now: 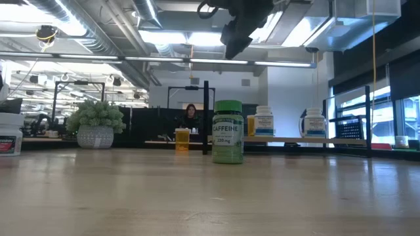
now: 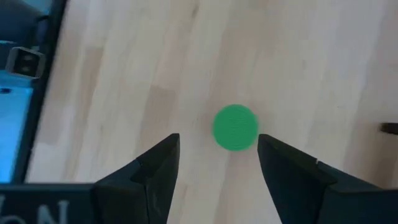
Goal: Pick and place medicine bottles onto shelf by color
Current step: Put the green medicine bottle on the shelf
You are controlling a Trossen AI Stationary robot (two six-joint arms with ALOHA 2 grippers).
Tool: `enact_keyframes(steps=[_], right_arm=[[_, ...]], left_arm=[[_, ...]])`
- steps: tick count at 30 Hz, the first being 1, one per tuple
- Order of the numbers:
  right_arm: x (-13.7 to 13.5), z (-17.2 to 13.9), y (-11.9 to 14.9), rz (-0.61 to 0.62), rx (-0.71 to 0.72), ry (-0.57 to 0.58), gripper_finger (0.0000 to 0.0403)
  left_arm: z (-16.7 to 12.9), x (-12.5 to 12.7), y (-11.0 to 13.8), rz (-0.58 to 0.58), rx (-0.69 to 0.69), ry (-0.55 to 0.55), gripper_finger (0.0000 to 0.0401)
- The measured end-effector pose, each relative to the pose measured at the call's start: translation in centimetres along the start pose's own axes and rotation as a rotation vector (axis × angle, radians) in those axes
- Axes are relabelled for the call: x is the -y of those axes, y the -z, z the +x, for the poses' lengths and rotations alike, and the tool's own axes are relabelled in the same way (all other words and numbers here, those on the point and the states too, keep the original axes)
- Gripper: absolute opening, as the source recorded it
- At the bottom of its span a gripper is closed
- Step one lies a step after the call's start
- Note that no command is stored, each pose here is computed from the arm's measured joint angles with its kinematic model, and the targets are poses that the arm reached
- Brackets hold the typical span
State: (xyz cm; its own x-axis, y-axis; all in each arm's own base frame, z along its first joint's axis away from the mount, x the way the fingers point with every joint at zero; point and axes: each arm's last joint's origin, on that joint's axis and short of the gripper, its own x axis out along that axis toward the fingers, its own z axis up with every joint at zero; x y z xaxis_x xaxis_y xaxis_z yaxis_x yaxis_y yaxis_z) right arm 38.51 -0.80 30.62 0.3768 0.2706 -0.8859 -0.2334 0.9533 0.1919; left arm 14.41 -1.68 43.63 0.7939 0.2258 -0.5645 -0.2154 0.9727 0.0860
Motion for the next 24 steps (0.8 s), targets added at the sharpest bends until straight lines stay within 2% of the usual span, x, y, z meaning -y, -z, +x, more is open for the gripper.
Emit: enact_keyframes(steps=[10, 18, 24], right_arm=[[-0.4, 0.1, -0.5, -0.03, 0.036, 0.013, 0.0225], [-0.3, 0.1, -0.6, 0.021, 0.039, 0.064, 0.0314], [-1.2, 0.4, -0.6, 0.072, 0.017, 0.178, 0.0327]], left_arm=[[0.0, 0.0, 0.0, 0.0, 0.0, 0.0, 0.0346], [0.0, 0.0, 0.0, 0.0, 0.0, 0.0, 0.0346], [0.0, 0.0, 0.0, 0.0, 0.0, 0.0, 0.0346]])
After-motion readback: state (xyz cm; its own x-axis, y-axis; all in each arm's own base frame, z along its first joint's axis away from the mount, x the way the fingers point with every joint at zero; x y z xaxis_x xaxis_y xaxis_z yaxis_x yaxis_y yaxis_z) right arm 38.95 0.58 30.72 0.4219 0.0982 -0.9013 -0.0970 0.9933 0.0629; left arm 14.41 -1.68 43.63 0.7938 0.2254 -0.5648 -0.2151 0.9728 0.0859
